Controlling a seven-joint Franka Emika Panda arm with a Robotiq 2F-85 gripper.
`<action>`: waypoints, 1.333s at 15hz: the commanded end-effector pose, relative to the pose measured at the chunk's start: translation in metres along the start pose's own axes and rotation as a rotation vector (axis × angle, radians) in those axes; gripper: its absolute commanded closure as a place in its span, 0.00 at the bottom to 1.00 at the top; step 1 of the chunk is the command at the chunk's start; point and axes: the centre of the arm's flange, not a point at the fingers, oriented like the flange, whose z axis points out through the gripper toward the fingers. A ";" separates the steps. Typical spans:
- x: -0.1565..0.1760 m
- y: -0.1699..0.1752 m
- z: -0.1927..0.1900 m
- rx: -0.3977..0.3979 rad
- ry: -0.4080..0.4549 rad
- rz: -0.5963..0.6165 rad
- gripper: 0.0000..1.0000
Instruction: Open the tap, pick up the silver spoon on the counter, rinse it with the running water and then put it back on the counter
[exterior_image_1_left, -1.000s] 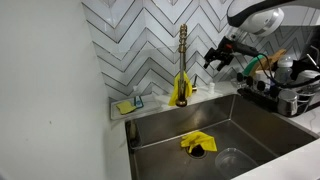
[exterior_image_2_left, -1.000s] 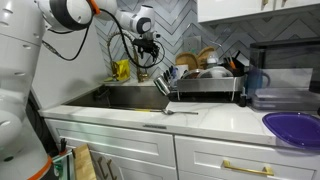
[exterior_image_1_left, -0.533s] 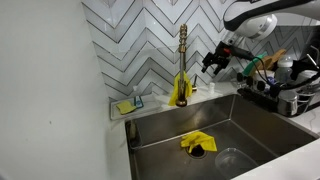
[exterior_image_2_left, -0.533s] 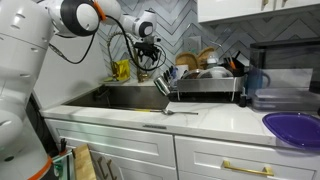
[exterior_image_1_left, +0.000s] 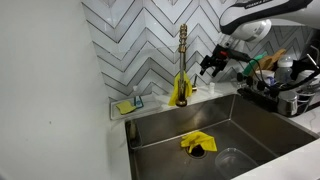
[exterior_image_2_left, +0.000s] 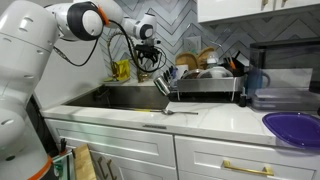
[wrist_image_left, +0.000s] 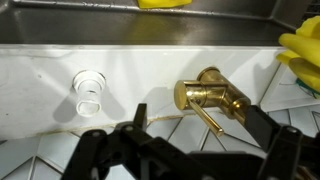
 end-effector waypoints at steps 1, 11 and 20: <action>0.021 0.003 0.012 -0.027 0.000 -0.019 0.00; 0.043 0.004 0.032 -0.056 0.008 -0.039 0.00; 0.043 0.004 0.040 -0.065 -0.037 -0.054 0.00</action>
